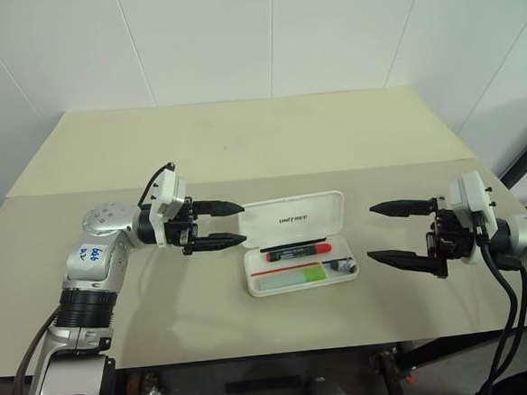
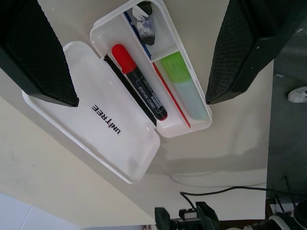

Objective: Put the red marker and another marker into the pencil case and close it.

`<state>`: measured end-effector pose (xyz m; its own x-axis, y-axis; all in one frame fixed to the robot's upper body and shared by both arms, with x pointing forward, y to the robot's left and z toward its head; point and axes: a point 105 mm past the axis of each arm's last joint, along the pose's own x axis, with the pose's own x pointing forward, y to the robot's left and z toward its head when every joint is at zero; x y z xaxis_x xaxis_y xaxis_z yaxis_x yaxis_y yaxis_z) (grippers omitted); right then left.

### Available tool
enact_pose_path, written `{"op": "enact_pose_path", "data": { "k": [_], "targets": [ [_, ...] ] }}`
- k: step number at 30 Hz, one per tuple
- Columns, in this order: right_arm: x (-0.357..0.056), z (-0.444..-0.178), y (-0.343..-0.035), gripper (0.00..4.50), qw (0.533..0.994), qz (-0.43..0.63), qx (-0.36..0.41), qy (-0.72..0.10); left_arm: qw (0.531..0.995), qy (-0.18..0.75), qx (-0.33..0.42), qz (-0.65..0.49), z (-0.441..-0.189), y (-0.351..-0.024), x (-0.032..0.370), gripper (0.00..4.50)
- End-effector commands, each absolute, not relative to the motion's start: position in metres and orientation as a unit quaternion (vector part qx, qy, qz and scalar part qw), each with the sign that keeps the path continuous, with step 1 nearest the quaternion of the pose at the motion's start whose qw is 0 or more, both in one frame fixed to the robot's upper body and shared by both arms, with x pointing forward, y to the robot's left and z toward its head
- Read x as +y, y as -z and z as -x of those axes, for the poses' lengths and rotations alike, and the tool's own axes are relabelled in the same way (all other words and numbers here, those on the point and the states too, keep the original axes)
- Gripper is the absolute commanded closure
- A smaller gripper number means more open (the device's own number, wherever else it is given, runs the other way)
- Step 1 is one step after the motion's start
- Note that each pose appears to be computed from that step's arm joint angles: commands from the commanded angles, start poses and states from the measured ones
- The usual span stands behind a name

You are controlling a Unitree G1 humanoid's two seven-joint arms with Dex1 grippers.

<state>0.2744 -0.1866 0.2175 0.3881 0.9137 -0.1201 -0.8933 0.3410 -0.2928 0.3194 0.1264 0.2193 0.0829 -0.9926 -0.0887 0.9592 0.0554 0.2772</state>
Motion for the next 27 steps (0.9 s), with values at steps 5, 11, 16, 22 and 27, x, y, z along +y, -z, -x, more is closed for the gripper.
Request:
{"op": "enact_pose_path", "data": {
  "k": [5, 11, 16, 22, 27],
  "targets": [
    [-0.186, -0.272, -0.231, 0.0, 0.817, 0.178, -0.059, -0.546, 0.743, 0.647, -0.101, -0.139, -0.325, -0.235, 0.132, 4.26],
    [-0.185, -0.274, -0.23, 0.0, 0.816, 0.181, -0.059, -0.546, 0.78, 0.599, -0.112, -0.142, -0.336, -0.234, 0.138, 4.49],
    [-0.185, -0.276, -0.228, 0.0, 0.816, 0.183, -0.057, -0.546, 0.837, 0.511, -0.11, -0.164, -0.361, -0.233, 0.149, 4.49],
    [-0.185, -0.277, -0.228, 0.0, 0.815, 0.186, -0.056, -0.546, 0.872, 0.449, -0.067, -0.184, -0.381, -0.22, 0.159, 4.49],
    [-0.184, -0.279, -0.228, 0.0, 0.815, 0.187, -0.058, -0.546, 0.863, 0.468, -0.053, -0.186, -0.381, -0.212, 0.151, 4.49]
  ]
}}
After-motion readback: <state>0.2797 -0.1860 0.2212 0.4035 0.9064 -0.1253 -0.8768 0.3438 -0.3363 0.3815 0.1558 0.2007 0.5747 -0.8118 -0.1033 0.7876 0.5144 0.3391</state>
